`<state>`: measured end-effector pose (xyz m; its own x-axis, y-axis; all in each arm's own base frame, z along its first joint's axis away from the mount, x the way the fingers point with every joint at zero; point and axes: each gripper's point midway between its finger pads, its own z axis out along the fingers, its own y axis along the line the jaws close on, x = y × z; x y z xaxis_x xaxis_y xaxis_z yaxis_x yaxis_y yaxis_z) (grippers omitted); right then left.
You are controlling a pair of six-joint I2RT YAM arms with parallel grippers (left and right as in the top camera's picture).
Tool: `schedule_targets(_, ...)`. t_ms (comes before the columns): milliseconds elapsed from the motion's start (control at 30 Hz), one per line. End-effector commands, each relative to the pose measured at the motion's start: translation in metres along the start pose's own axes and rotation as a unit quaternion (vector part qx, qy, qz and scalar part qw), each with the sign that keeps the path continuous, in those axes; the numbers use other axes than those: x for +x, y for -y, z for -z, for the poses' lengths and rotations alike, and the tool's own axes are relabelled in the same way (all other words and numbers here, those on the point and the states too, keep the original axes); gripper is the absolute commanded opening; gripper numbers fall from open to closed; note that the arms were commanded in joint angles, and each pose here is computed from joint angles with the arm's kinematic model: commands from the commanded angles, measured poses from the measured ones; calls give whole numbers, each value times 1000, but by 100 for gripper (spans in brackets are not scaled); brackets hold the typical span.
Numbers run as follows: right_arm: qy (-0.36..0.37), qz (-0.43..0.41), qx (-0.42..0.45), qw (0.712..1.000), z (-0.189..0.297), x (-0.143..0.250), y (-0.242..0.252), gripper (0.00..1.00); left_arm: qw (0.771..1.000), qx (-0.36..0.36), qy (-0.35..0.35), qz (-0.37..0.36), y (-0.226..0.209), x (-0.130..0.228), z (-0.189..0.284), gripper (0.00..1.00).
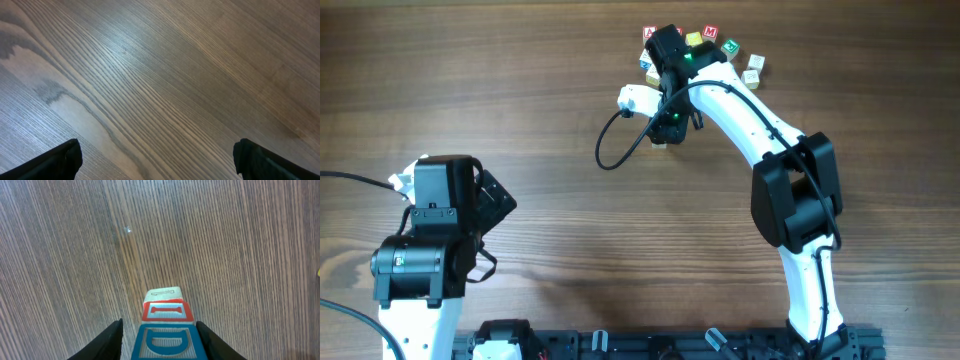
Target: Form a tower
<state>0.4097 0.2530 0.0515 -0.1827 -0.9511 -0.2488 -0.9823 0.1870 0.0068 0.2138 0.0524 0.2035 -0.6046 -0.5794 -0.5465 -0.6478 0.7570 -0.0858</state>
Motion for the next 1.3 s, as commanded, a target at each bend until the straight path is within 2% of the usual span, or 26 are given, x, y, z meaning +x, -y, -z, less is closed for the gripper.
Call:
schedule_targets(0, -8, 3, 0, 1000, -4, 1, 1, 49, 1000, -2, -1, 8, -1, 0, -1, 100)
schedule_targets(133, -10, 3, 2, 1000, -5, 1, 3, 54, 1000, -2, -1, 8, -1, 0, -1, 100)
schedule_targets(533, -13, 2, 2, 1000, -14, 6, 2, 52, 1000, -2, -1, 8, -1, 0, -1, 100)
schedule_targets(767, -16, 1, -2, 1000, -15, 8, -1, 38, 1000, -2, -1, 8, -1, 0, -1, 100)
schedule_targets(800, -16, 1, -2, 1000, -15, 8, -1, 35, 1000, -2, -1, 8, -1, 0, -1, 100)
schedule_targets(867, -14, 1, -4, 1000, -15, 7, -1, 21, 1000, -2, -1, 8, -1, 0, -1, 100)
schedule_targets(900, -13, 1, -5, 1000, -15, 7, -2, 18, 1000, -2, -1, 8, -1, 0, -1, 100)
schedule_targets(1000, -14, 2, -4, 1000, -15, 7, -2, 18, 1000, -2, -1, 8, -1, 0, -1, 100)
schedule_targets(1133, -13, 15, -4, 1000, -15, 7, -2, 10, 1000, -2, -1, 8, -1, 0, -1, 100)
schedule_targets(1267, -13, 30, -2, 999, -10, 6, -1, 9, 1000, -2, -1, 8, -1, 0, -1, 100)
